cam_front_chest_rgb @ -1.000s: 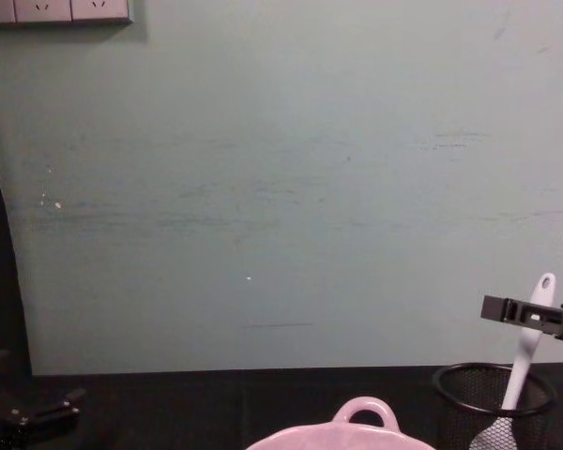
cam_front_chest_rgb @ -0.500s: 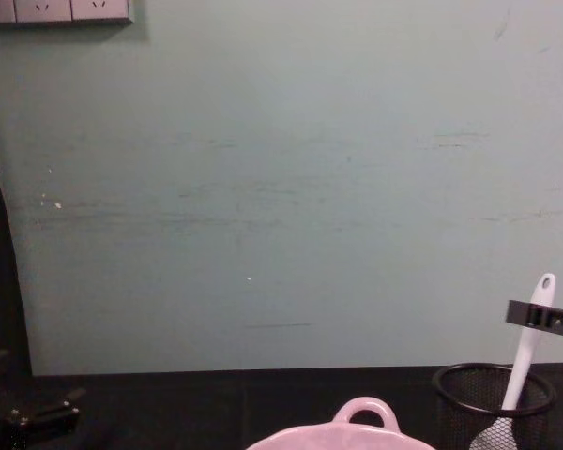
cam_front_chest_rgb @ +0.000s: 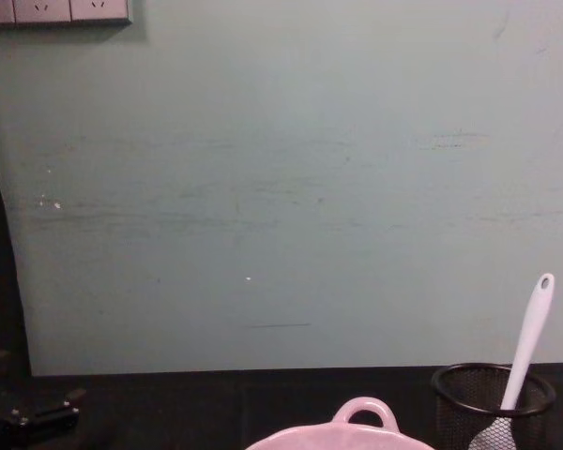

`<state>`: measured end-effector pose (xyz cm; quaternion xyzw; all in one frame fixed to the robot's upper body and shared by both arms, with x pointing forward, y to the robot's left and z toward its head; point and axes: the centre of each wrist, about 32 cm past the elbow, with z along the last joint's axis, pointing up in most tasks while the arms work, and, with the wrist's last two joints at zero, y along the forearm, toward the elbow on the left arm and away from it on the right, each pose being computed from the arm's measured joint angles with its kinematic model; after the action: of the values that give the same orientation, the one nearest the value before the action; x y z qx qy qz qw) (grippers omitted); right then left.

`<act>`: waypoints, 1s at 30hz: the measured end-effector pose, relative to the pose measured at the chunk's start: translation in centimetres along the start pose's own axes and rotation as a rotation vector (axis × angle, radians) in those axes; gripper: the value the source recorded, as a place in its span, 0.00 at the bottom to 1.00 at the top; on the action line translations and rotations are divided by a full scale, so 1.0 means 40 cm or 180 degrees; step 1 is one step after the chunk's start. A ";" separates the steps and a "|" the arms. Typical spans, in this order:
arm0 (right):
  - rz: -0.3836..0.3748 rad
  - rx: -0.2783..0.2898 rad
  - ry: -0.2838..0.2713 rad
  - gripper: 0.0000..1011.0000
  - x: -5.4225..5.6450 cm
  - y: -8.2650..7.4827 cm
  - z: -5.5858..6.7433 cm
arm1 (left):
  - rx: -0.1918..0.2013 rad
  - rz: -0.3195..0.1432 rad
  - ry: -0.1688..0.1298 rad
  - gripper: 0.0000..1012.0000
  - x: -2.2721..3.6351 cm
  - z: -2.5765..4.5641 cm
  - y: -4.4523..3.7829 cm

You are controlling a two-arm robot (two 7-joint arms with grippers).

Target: Use the one hand to pick up the spoon and stir the clear water in the bowl.

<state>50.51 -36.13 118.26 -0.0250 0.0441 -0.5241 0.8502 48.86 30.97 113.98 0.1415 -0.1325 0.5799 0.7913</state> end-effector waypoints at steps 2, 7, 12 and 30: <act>-0.0046 -0.0014 -0.0142 0.99 0.001 0.001 0.001 | 0.0000 0.0000 0.0000 0.99 0.000 0.000 0.000; -0.0258 -0.0009 -0.0603 0.99 -0.006 0.019 0.002 | 0.0000 0.0000 0.0000 0.99 0.000 0.000 0.000; -0.0471 0.0003 -0.1068 0.99 -0.033 0.049 -0.003 | 0.0000 0.0000 0.0000 0.99 0.000 0.000 0.000; -0.0528 -0.0351 -0.1333 0.99 -0.057 0.076 -0.051 | 0.0000 0.0000 0.0000 0.99 0.000 0.000 0.000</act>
<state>51.97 -32.71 116.10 -0.1831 -0.1069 -0.5724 0.7921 48.86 30.97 113.98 0.1415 -0.1324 0.5799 0.7913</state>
